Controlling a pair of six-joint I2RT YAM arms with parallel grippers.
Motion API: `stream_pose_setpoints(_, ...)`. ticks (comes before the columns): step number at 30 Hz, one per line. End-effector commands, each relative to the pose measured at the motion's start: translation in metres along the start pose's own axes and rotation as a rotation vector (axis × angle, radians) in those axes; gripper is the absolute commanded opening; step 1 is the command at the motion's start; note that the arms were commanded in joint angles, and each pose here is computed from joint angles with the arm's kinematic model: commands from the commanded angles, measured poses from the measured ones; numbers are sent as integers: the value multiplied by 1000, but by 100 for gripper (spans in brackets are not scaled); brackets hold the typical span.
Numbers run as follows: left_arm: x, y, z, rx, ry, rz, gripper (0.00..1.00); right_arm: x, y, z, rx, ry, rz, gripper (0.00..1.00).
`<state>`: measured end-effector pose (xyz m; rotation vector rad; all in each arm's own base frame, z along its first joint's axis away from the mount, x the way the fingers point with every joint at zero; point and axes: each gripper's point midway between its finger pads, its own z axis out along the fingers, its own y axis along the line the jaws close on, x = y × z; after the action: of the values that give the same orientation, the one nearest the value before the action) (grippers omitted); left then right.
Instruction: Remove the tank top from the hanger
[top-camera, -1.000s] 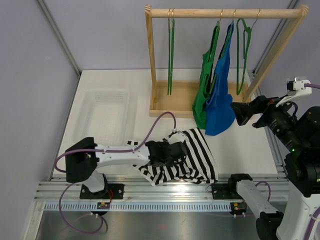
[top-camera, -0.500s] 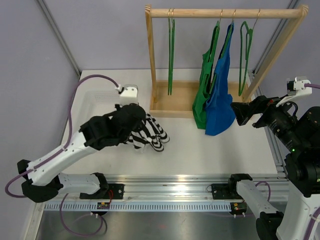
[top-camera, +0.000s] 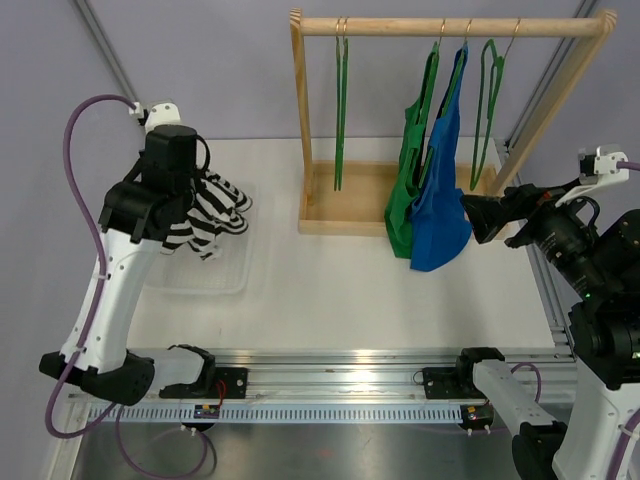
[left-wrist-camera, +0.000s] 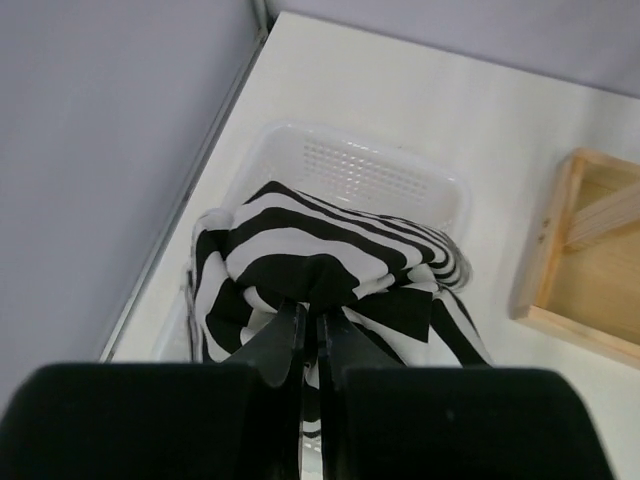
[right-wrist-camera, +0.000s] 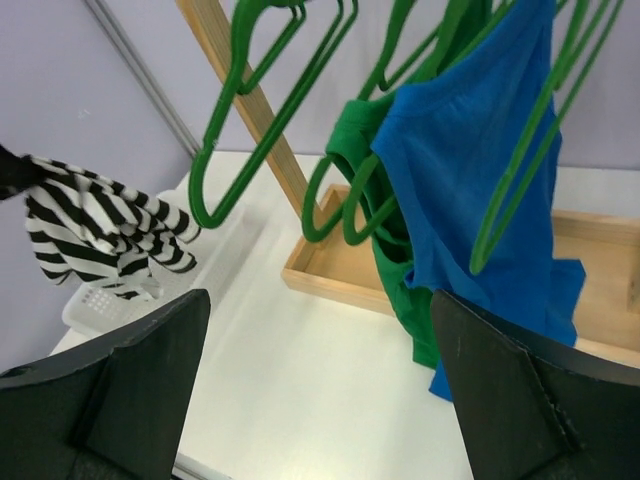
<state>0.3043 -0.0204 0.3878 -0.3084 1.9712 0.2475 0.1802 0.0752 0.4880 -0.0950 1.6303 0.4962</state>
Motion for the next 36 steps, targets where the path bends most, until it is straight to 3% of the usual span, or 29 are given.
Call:
stream_pose_setpoints(1,19,-5,31,32,93,28,0,-22,16,16,-106,-60,5,100)
stream_pose_setpoints(3,30,0,42,10,132,8,5,-35,31,20,-189,-97,30,99)
stream_pose_setpoints(4,38,-1,46,7,150,9,30,-40,36,26,-224,-96,42,100)
stream_pose_setpoints(6,57,-3,51,16,197,18,48,-48,55,32,-344,-79,73,100)
stream_pose_setpoints(7,68,-4,52,25,210,20,67,-54,55,46,-361,-61,97,99)
stream_pose_setpoints(11,97,-9,45,93,250,11,99,-67,37,91,-304,-13,195,85)
stream_pose_setpoints(16,130,-27,24,262,251,39,99,-64,21,141,-172,47,176,69)
stream_pose_setpoints(17,134,-30,19,283,240,43,99,-57,-2,150,-22,53,140,66)
stream_pose_setpoints(21,152,-34,-1,358,176,14,99,-41,-21,188,183,95,66,57)
stream_pose_setpoints(24,156,-35,-11,404,143,-14,99,-41,-41,191,328,72,24,53)
stream_pose_setpoints(36,185,-41,-6,424,198,37,99,-37,-54,192,405,76,-50,52)
